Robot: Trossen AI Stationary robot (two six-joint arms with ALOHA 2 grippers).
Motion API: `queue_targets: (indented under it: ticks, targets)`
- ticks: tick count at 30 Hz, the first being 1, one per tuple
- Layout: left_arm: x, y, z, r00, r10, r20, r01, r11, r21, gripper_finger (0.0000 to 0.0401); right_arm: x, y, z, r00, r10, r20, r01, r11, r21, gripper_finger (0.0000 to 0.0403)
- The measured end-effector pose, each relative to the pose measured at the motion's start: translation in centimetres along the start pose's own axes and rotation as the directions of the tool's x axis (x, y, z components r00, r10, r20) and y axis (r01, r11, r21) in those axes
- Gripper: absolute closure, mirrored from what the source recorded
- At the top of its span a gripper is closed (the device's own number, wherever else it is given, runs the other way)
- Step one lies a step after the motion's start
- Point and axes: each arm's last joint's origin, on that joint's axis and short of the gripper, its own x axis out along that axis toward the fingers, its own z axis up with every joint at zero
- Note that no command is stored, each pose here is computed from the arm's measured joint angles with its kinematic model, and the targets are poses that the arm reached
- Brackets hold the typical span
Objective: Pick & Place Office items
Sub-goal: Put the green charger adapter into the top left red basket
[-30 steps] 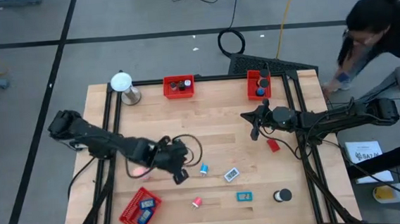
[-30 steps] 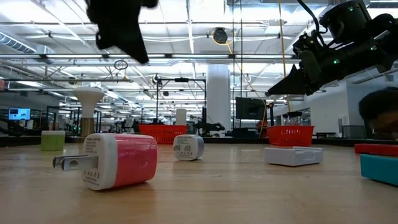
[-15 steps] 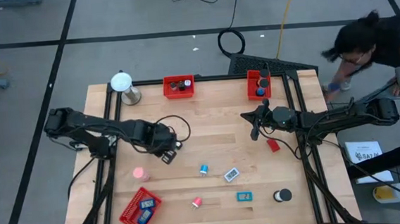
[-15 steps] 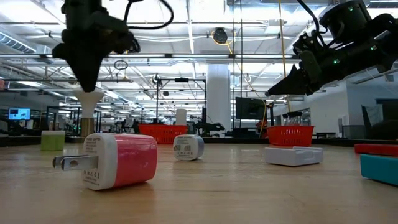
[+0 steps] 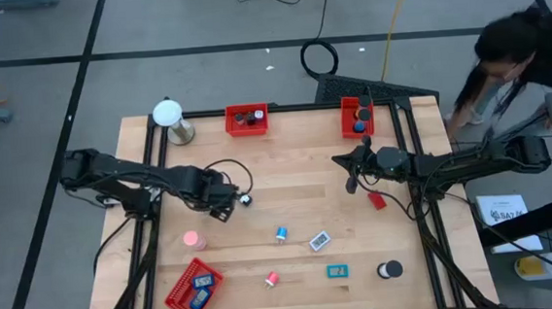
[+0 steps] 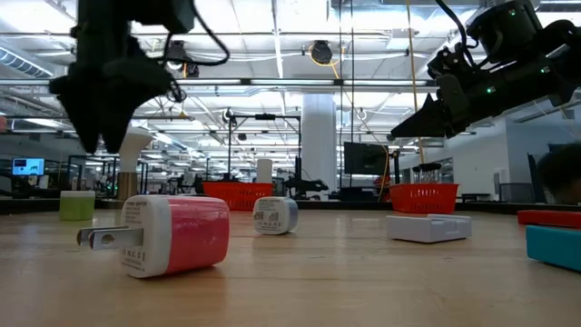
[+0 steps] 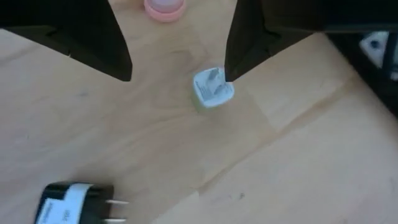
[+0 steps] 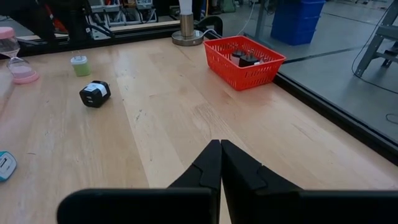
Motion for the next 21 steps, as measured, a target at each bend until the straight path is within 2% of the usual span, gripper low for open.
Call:
queue_targets:
  ticks: [3,9,12,18,21]
  targets:
    - [1.7,1.2,-0.4,1.000,0.001,-0.022,-0.002,0.997,-0.071,0.0139,0.0,0.0,0.0,1.000,0.000,0.000,0.000,1.000,-0.019,0.0403]
    - [2.8,3.3,-1.2,0.998,-0.064,0.013,0.065,0.979,-0.191,0.0147,0.0,0.0,-0.1,1.000,-0.001,-0.004,0.001,1.000,-0.021,0.0403]
    - [3.8,3.1,-1.2,0.992,-0.124,0.026,0.127,0.967,-0.220,0.0148,0.0,0.0,0.0,1.000,-0.001,-0.003,0.001,1.000,-0.021,0.0403]
    - [5.9,3.2,-1.1,0.995,-0.096,0.026,0.099,0.968,-0.230,0.0148,0.0,0.0,0.0,1.000,-0.001,0.002,0.001,1.000,-0.019,0.0403]
    - [5.8,3.1,-0.9,0.992,-0.115,0.056,0.125,0.964,-0.236,0.0148,0.0,0.0,0.0,1.000,-0.002,0.003,0.002,1.000,-0.019,0.0403]
